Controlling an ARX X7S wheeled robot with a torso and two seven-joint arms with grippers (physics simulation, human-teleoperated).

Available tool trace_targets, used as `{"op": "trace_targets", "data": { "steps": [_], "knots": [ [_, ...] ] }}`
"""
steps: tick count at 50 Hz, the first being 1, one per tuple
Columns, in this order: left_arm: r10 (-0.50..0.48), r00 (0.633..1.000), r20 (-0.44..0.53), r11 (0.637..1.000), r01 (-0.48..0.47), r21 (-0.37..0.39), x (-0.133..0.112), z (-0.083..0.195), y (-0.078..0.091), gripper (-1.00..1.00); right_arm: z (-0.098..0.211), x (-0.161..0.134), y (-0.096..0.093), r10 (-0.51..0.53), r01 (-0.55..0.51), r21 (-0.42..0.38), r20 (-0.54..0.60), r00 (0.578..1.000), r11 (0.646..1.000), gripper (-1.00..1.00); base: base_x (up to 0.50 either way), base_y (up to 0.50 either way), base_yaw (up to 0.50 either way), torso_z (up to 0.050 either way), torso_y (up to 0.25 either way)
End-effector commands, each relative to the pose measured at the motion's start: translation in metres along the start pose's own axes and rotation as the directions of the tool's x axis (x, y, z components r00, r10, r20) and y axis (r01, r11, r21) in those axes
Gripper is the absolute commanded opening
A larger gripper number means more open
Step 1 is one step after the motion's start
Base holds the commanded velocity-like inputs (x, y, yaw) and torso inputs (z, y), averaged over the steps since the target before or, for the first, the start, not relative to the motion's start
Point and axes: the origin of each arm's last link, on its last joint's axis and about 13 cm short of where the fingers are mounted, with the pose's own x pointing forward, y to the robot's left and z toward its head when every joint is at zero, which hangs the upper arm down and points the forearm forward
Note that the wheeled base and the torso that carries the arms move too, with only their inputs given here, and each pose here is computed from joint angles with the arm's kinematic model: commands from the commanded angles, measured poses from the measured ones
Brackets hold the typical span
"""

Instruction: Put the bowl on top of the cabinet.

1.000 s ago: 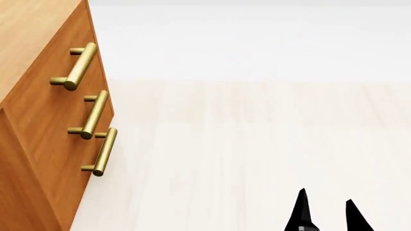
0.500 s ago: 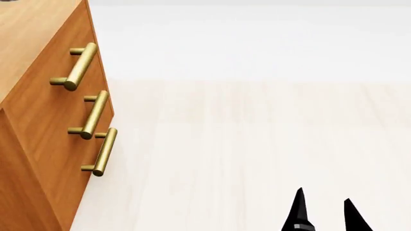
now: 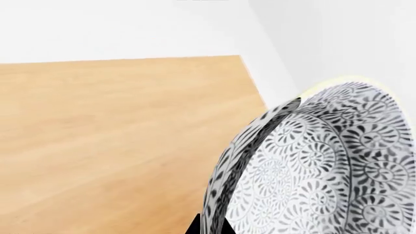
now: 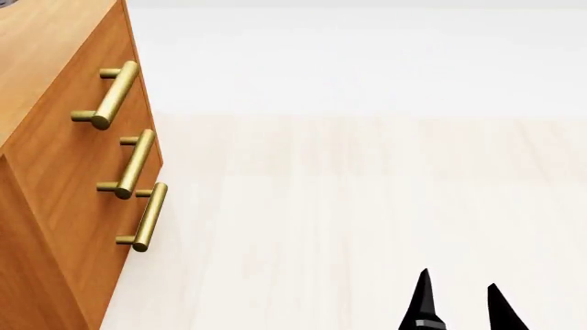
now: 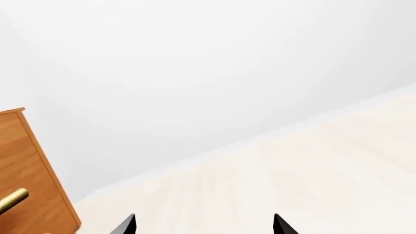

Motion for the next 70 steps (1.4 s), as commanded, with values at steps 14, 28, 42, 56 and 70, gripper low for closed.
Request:
{"op": "trace_targets", "data": {
  "steps": [14, 28, 42, 56, 70],
  "knots": [
    [0.054, 0.999, -0.011, 0.996, -0.054, -0.066, 0.014, 0.001, 0.007, -1.0, 0.0, 0.0, 0.0, -0.001, 0.001, 0.0, 0.0, 1.0, 1.0, 1.0, 0.0, 0.0, 0.0, 0.0, 0.0],
    [0.09, 0.996, -0.019, 0.993, -0.091, -0.072, 0.027, -0.004, 0.013, -1.0, -0.003, 0.003, 0.0, -0.006, 0.005, -0.005, -0.011, 1.0, 1.0, 1.0, 0.0, 0.0, 0.0, 0.001, 0.001],
    [0.105, 0.994, -0.016, 0.992, -0.106, -0.069, 0.031, -0.006, 0.015, -1.0, -0.004, 0.003, 0.0, -0.006, 0.006, -0.007, -0.013, 1.0, 1.0, 1.0, 0.0, 0.0, 0.0, 0.0, 0.0],
    [0.121, 0.993, -0.013, 0.991, -0.122, -0.059, 0.036, -0.009, 0.017, -1.0, -0.005, 0.004, 0.0, -0.004, 0.004, -0.011, -0.017, 1.0, 1.0, 1.0, 0.0, 0.0, 0.0, 0.0, 0.001],
    [0.137, 0.991, -0.008, 0.989, -0.137, -0.048, 0.041, -0.013, 0.02, -1.0, -0.005, 0.004, 0.0, -0.006, 0.006, -0.01, -0.016, 1.0, 1.0, 1.0, 0.0, 0.0, 0.0, 0.0, 0.0]
  ]
}}
